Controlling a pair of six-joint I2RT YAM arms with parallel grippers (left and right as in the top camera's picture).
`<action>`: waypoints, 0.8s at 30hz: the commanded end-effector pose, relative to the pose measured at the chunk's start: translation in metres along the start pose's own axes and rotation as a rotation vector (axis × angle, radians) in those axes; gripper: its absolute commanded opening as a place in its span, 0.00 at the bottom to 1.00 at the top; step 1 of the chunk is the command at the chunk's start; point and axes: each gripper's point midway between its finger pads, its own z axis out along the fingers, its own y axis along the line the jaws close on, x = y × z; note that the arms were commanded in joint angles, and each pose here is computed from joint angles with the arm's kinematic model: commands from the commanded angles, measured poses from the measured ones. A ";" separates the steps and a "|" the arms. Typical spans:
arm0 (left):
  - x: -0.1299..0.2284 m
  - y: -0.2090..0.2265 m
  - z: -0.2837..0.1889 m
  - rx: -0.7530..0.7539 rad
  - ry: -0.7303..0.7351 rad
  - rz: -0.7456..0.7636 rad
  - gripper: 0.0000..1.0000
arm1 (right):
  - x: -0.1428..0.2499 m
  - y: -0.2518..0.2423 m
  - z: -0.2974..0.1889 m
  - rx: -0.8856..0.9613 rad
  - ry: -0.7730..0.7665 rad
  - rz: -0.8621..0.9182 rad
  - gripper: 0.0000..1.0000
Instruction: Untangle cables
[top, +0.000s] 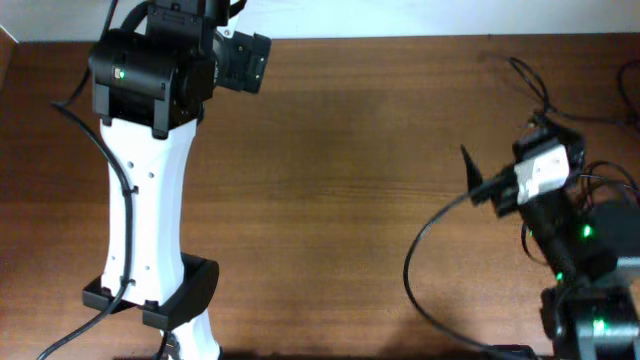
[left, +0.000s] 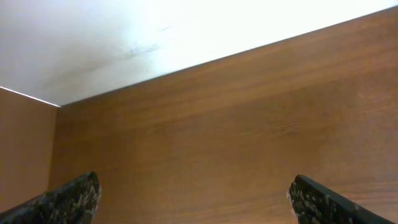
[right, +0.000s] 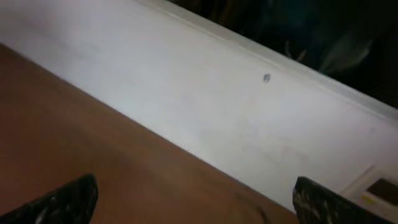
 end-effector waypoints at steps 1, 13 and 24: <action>-0.003 0.006 -0.012 -0.010 -0.029 -0.009 0.99 | 0.029 0.026 -0.024 -0.004 -0.057 -0.006 0.99; -0.003 0.006 -0.012 -0.010 -0.029 -0.009 0.99 | 0.148 0.067 -0.041 0.089 -0.116 -0.033 0.98; -0.003 0.006 -0.012 -0.011 -0.029 -0.009 0.99 | 0.197 0.046 -0.049 0.236 0.099 0.014 0.99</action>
